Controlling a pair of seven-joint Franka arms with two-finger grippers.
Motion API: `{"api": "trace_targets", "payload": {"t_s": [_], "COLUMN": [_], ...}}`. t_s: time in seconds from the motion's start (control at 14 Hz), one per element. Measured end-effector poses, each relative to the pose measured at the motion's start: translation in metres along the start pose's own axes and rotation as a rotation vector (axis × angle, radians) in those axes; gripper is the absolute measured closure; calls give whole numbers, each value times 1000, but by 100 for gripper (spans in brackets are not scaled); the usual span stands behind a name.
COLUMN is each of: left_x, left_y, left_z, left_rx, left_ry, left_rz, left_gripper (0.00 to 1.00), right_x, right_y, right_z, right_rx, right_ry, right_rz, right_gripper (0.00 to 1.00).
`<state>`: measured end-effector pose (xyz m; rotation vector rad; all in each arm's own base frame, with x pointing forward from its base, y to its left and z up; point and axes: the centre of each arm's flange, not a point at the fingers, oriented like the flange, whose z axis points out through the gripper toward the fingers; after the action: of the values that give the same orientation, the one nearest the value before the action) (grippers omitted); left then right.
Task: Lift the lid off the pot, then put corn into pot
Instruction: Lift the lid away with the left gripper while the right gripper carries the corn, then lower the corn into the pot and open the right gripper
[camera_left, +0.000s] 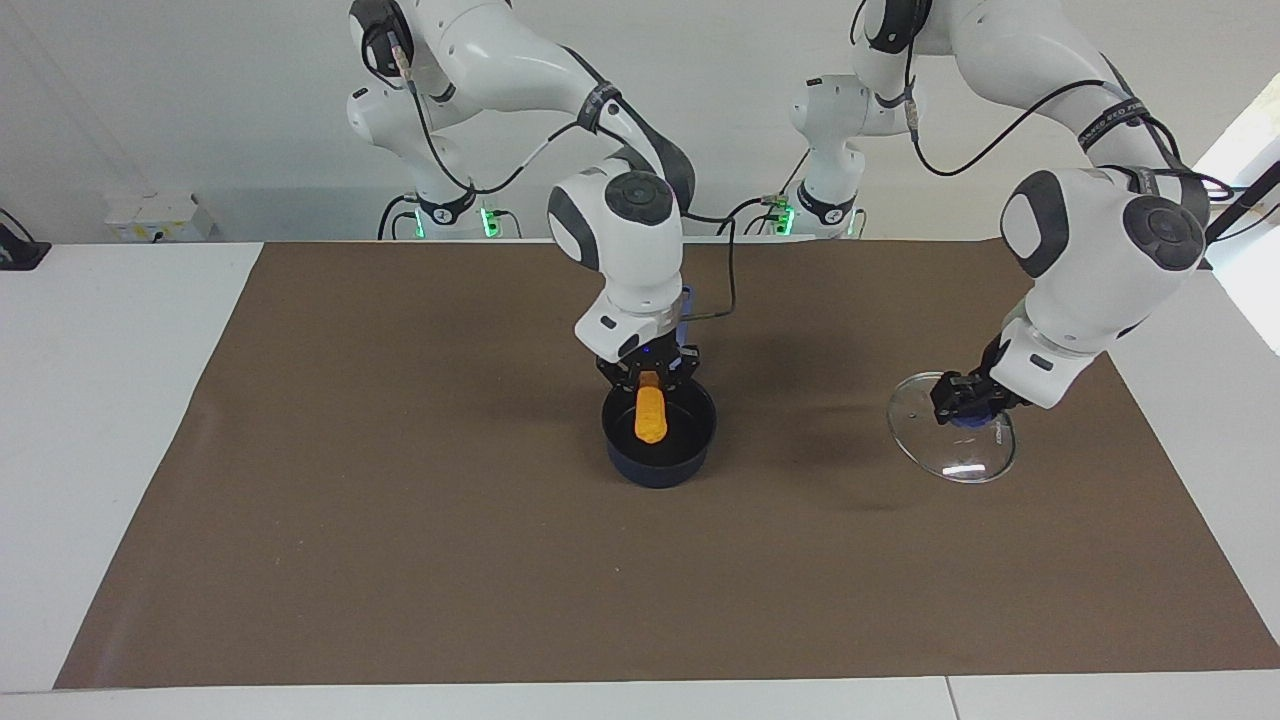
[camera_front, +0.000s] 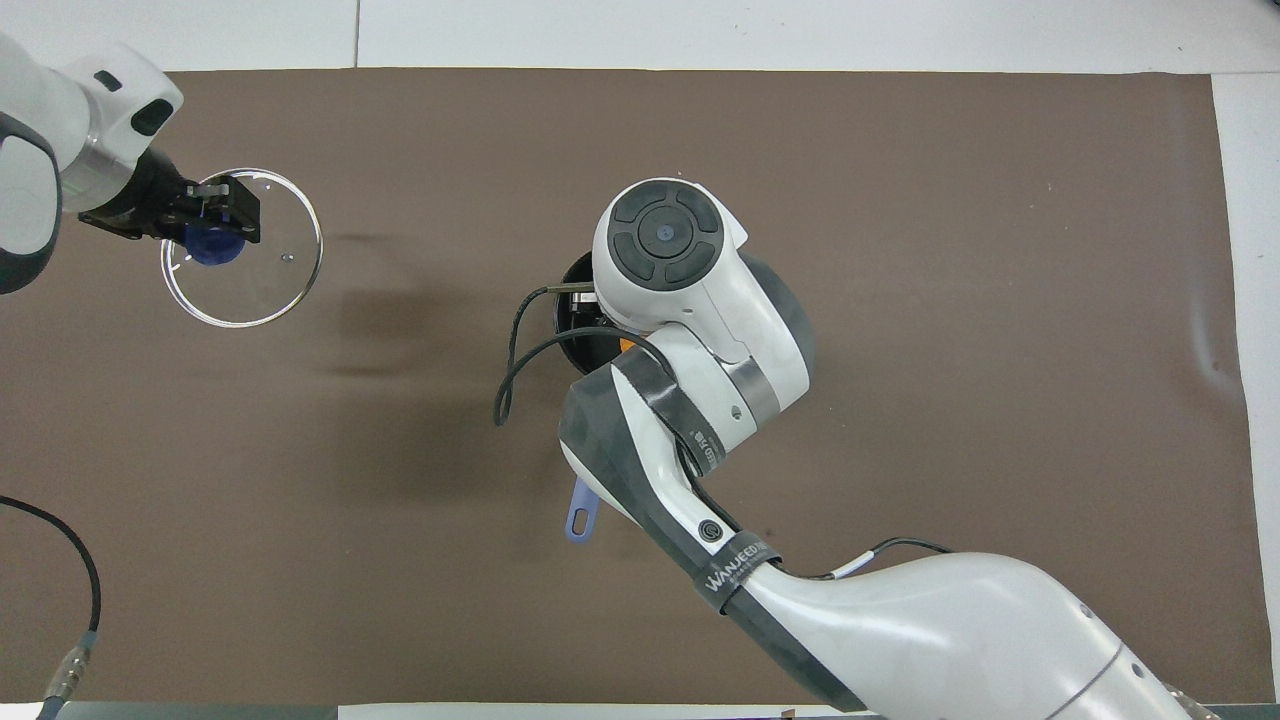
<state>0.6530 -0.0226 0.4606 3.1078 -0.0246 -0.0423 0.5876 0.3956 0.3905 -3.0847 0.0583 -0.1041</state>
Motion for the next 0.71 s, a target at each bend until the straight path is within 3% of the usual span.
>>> {"api": "trace_targets", "payload": {"t_s": [0.29, 0.57, 0.71], "left_x": [-20, -32, -34], "left_y": [-63, -77, -76], "left_z": [51, 88, 103], "left_rx": [0, -1, -4], "left_ry": [9, -11, -32], "left_rz": [2, -3, -3], "left_gripper": [33, 33, 33], "right_x": [-2, -5, -3], "right_y": [-1, 2, 5], "right_z": [33, 41, 43], "right_rx": [-3, -11, -10], "right_ry": [-10, -18, -12], "right_rz": [3, 46, 53], "right_gripper": [61, 61, 44]}}
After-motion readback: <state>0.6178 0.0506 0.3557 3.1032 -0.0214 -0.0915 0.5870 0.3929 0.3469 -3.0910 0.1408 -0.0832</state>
